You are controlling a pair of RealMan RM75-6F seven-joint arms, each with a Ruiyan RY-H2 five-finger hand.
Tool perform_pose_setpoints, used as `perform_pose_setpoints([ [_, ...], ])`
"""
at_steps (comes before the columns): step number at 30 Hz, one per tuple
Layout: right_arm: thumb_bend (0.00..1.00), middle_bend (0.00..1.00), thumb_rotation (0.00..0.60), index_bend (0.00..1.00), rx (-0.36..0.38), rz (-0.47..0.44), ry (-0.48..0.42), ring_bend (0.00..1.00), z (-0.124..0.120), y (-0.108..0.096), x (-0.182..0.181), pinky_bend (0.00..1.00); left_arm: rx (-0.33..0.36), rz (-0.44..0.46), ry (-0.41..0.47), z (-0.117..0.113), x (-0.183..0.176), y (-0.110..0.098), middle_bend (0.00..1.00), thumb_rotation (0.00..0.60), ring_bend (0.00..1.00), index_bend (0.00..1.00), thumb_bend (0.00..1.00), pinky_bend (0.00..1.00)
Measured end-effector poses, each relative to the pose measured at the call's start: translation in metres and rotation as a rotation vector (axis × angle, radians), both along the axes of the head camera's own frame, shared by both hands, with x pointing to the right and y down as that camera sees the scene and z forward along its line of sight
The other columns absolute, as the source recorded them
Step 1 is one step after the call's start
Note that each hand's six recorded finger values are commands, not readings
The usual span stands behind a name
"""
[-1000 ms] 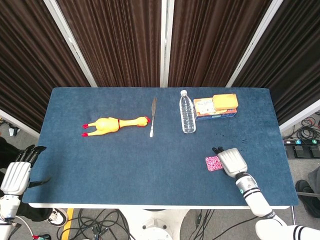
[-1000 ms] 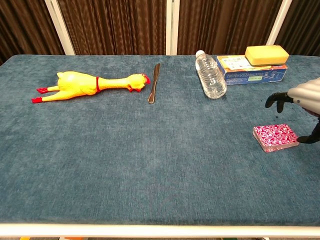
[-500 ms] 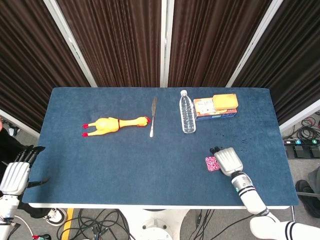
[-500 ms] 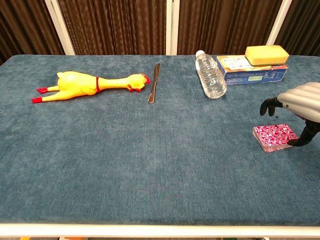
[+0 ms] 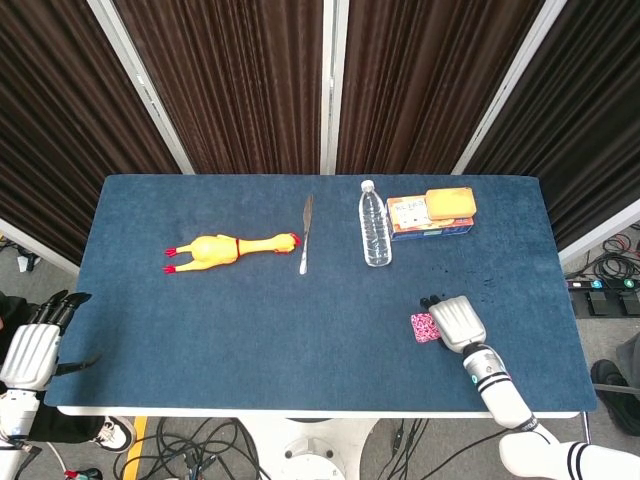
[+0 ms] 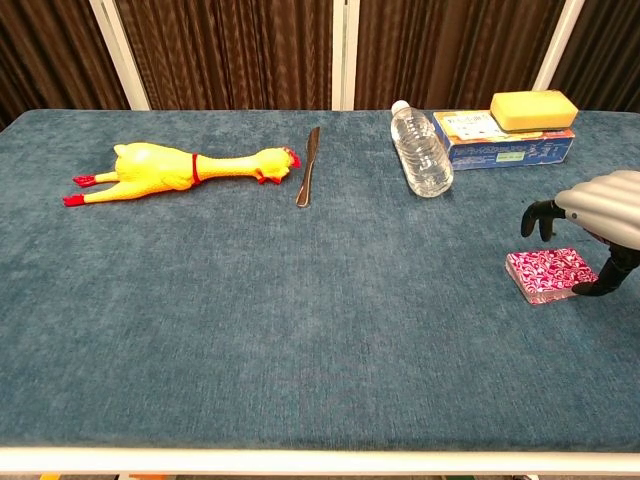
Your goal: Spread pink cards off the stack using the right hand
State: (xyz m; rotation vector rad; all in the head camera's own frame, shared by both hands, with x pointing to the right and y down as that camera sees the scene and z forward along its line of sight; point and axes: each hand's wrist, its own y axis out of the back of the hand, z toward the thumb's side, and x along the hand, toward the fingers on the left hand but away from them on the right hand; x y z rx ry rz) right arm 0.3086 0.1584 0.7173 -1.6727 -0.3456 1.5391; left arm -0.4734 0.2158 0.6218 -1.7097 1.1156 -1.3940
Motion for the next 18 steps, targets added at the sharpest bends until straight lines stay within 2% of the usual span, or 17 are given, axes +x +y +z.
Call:
perform_pose_setpoints([
  [18,0.09,0.33,0.600,0.28,-0.012,-0.007,0.007,0.83,0.0052,0.0001,-0.0034,0.92,-0.002,-0.005,0.000,0.0004,-0.0018,0.0001,0.16,0.600,0.06,0.16,0.03,0.18],
])
